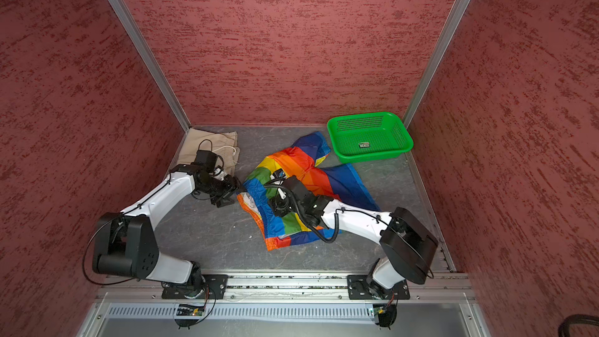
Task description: Fold and stack the shorts
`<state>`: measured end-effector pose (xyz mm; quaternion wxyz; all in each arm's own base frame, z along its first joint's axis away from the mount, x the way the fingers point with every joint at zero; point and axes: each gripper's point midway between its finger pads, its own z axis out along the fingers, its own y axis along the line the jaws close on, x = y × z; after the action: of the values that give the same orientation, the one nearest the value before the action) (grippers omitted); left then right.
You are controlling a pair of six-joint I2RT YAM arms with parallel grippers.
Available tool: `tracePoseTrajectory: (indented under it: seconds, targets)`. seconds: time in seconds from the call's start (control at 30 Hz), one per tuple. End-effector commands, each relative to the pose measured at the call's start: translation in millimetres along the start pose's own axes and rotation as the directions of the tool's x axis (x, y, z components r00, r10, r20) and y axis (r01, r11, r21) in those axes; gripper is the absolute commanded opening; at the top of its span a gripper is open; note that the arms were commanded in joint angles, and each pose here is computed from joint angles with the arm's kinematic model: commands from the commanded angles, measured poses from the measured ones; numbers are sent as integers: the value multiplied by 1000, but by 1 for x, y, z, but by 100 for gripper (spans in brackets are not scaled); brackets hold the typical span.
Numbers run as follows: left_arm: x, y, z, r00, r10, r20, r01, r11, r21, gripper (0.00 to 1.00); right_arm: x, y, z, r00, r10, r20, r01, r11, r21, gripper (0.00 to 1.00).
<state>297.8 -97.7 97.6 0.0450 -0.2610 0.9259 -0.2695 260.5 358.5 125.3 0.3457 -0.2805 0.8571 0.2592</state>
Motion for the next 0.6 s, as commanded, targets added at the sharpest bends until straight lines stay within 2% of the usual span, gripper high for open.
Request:
tracePoseTrajectory:
  seconds: [0.0,0.27,0.43,0.5,0.57]
  targets:
    - [-41,-5,3,988,-67,142,56,995,83,74,23,12,12,996,-37,-85,33,998,-47,71]
    - [-73,-5,26,961,-158,228,123,979,163,75,64,6,14,980,-21,-200,14,999,-35,71]
    - [-88,-4,48,959,-190,210,155,973,170,74,84,6,14,963,-18,-269,6,999,-46,70]
    - [-93,-3,55,958,-202,205,167,970,177,71,91,7,13,957,-8,-289,-7,999,-51,68]
    - [-96,-4,59,956,-206,207,169,968,184,57,98,9,12,952,4,-306,-23,998,-59,61]
